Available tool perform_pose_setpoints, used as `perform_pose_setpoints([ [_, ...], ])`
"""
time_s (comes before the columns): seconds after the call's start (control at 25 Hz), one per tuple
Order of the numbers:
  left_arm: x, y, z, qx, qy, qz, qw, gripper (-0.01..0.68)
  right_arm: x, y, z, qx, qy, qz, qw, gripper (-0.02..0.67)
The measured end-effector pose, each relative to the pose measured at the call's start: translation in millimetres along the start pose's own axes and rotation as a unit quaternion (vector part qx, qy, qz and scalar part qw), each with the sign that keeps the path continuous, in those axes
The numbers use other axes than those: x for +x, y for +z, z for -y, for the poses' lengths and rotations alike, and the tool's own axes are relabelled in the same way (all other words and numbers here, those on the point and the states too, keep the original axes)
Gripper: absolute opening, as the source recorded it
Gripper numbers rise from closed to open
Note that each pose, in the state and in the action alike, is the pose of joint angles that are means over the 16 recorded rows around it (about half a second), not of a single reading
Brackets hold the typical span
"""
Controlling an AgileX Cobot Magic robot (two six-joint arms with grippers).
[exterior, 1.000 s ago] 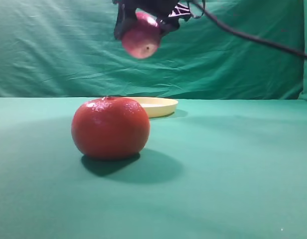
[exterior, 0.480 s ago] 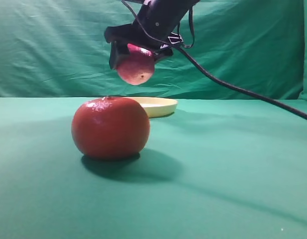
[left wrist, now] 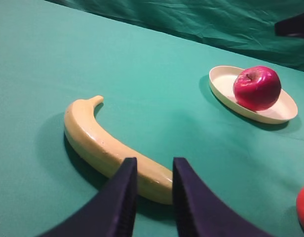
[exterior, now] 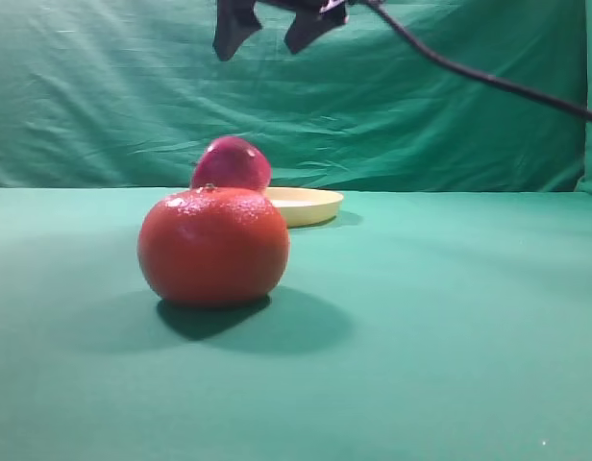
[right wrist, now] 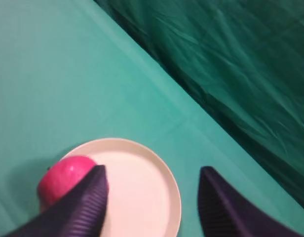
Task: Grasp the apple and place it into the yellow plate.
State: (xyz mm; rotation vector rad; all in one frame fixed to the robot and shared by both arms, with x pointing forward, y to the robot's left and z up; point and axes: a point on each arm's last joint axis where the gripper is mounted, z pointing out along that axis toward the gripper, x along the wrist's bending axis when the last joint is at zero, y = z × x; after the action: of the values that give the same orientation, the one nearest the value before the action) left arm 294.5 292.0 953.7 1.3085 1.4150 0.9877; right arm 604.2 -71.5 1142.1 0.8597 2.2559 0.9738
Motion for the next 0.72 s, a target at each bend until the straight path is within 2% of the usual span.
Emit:
perform_pose_setpoints([
  [0.16, 0.0, 0, 0, 0.000, 0.000, 0.000, 1.000, 0.157, -2, -51, -2, 0.020, 0.023, 0.005, 1.000, 0.072],
  [0.28, 0.0, 0, 0, 0.000, 0.000, 0.000, 1.000, 0.157, 0, -86, 4, 0.024, 0.048, 0.009, 0.999, 0.016],
  [0.48, 0.0, 0, 0, 0.000, 0.000, 0.000, 1.000, 0.157, 8, -136, 30, 0.006, 0.088, 0.015, 0.996, 0.000],
  [0.72, 0.0, 0, 0, 0.000, 0.000, 0.000, 1.000, 0.157, 25, -181, 85, -0.042, 0.117, 0.022, 0.992, 0.000],
])
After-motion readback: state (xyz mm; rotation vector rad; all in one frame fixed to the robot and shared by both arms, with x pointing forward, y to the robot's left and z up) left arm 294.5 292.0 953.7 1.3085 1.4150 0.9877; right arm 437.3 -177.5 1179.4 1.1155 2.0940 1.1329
